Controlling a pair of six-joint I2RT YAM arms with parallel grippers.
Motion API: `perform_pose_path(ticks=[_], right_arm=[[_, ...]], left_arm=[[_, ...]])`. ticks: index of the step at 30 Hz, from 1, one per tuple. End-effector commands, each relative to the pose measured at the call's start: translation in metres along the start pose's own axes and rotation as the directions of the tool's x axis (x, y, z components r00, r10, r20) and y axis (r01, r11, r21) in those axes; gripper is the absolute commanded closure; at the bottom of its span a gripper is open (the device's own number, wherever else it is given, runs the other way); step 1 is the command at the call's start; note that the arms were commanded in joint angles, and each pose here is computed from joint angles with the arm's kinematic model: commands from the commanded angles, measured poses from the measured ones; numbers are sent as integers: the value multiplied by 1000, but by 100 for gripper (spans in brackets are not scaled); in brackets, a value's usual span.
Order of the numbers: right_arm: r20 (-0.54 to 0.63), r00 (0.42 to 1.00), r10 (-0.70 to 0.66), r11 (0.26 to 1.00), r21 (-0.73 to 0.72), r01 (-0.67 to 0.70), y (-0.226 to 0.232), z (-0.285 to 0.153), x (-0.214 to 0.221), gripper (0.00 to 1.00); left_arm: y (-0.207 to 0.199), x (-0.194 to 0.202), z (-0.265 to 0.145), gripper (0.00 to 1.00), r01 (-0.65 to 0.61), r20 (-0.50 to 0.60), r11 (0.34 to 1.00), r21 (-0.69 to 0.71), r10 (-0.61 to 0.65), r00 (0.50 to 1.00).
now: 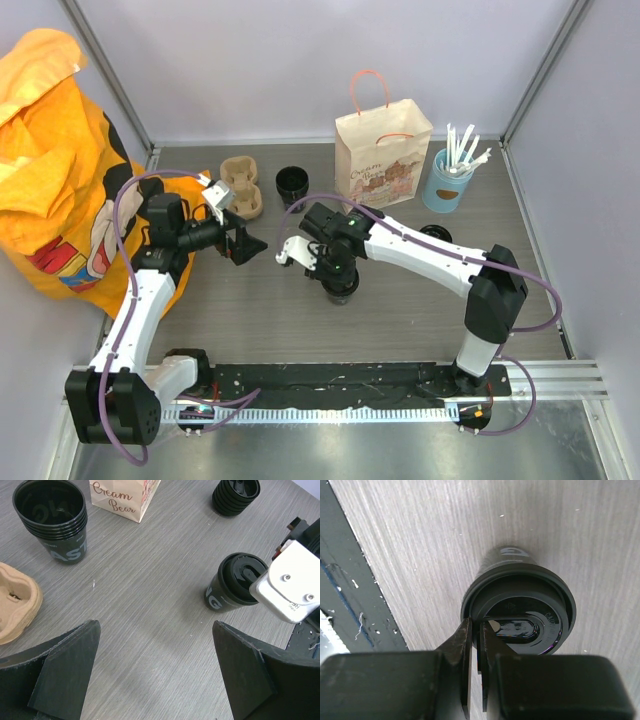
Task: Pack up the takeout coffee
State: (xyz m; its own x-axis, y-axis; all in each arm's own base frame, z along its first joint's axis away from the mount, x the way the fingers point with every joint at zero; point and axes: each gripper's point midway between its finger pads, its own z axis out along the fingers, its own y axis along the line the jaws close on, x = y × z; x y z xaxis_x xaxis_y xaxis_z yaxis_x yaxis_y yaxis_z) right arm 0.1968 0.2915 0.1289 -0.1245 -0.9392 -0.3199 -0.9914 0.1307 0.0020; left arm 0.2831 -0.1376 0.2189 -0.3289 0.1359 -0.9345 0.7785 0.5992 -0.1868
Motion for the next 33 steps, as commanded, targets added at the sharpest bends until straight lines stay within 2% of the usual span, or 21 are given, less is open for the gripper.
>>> perform_pose_path(ticks=[1,31,33], right_arm=[[53,999,-11,1000,-21,12,10,-13,-5,99],[30,999,-15,999,39,14,-3,-3,-2,99],[26,1000,-17,999,35,16,-2,-2,-1,96]], left_arm=[[1,-11,-2,0,-30,41,1000,4,30,999],[1,-11,-2,0,-25,46,1000,7,24,999],[1,-11,-2,1,-24,46,1000,10,23,999]])
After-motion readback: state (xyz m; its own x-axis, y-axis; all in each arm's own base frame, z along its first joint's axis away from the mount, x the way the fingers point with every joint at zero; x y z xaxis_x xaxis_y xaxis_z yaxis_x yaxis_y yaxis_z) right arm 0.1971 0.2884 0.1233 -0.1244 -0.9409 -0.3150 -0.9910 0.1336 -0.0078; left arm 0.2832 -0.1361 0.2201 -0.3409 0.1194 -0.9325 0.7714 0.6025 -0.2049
